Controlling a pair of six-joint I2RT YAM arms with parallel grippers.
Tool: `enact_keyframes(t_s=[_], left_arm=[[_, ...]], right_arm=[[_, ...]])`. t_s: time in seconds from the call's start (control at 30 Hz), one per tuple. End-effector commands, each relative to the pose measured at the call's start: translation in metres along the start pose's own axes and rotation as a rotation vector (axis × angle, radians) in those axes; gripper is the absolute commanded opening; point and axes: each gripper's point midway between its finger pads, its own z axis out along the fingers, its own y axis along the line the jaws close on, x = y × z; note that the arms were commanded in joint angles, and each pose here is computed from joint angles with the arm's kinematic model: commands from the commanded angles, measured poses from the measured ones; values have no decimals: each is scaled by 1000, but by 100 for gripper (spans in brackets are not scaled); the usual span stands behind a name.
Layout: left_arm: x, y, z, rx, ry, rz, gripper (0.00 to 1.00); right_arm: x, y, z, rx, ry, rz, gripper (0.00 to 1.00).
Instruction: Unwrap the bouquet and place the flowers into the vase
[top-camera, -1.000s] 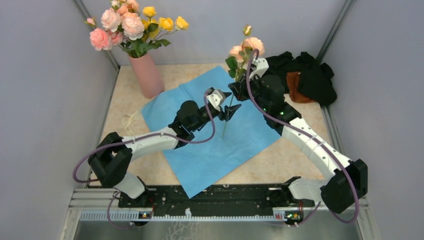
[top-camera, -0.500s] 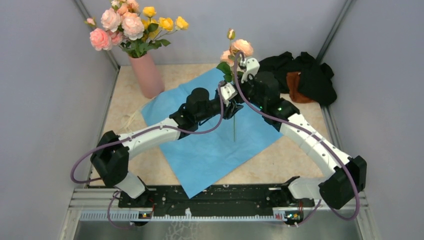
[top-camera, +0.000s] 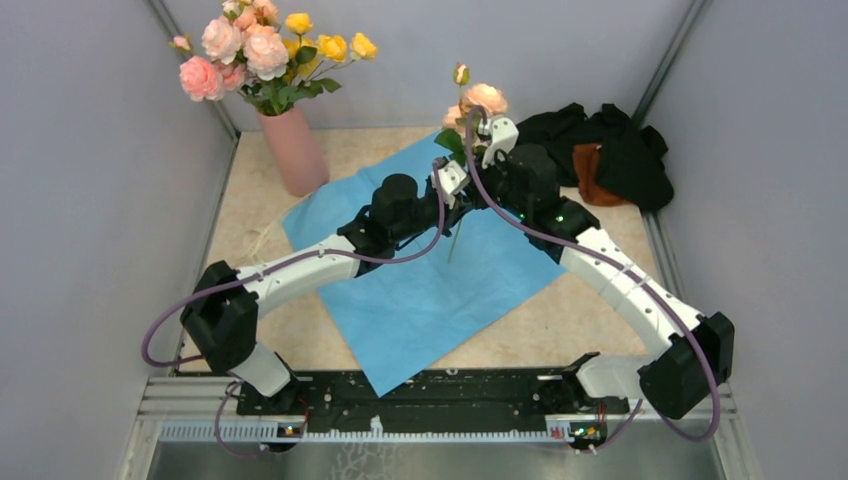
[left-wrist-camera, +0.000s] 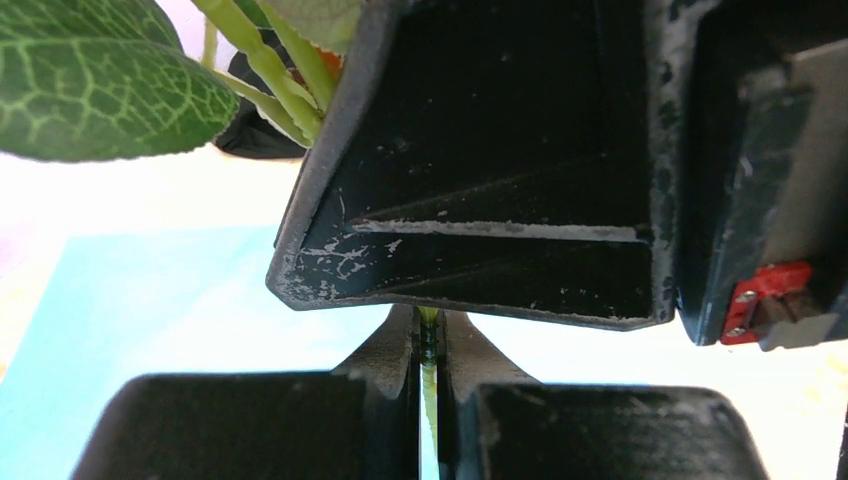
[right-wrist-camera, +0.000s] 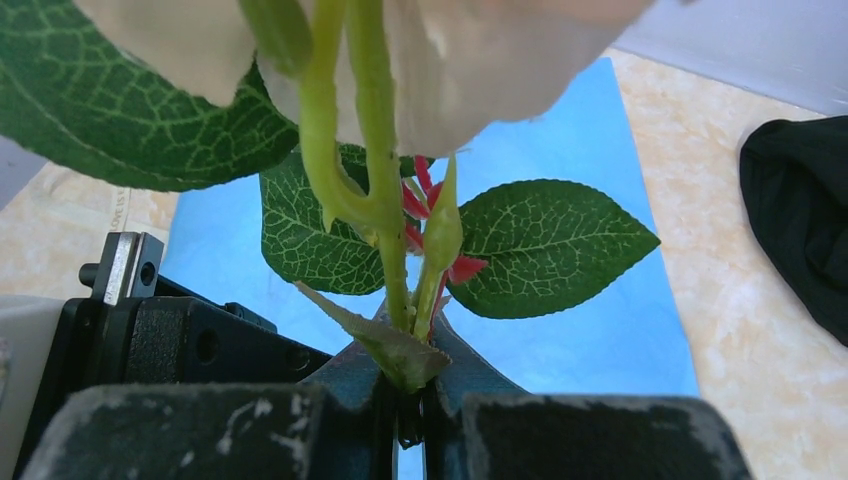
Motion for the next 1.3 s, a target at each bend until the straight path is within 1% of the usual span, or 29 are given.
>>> enact_keyframes(t_s=[0.0,0.03,0.07,0.13,0.2,0.23,0.27,0.4,0.5,0.67,0.8,0.93,1.0,1.1,1.2,1.27], left_arm=[[-16,-16,4,68,-66,22,0],[-16,-15,4,64,-69,23,0],[-16,-14,4,58,-73,23,0],[-16,-13,5,51,-74,24,0],[-15,-10,6,41,-73,25,0],[-14,-7,7,30,-69,26,0],[-13,-3,7,17,-66,24,0],[-13,13,8,-24,-65,8,0],[-22,34,7,-95,-80,10,0],[-34,80,4,-199,-78,10,0],[-42,120,-4,-273,-76,9,0],[-65,157,-28,-369,-118,41,0],[-85,172,-45,-425,-142,81,0],[-119,198,-75,-530,-167,139,0],[-151,226,-108,-631,-185,191,0],[-166,244,-129,-704,-190,231,0]], right_arm=[[-41,10,-15,-24,-119,-23,0],[-42,10,-16,-25,-124,-27,0],[-44,10,-17,-25,-136,-30,5],[-50,9,-22,-20,-167,-34,26],[-58,9,-30,-12,-205,-33,72],[-61,8,-33,-7,-213,-32,94],[-63,8,-36,-5,-217,-32,98],[-66,7,-50,6,-225,-31,98],[-58,2,-60,29,-220,-29,98],[-49,-1,-83,44,-239,-32,98],[-41,-3,-98,54,-228,-36,98],[-40,-12,-114,103,-269,-19,98],[-35,-17,-114,129,-270,-15,98],[-21,-24,-103,157,-237,-13,98],[-9,-24,-91,143,-207,5,98],[-6,-20,-86,121,-208,20,98]])
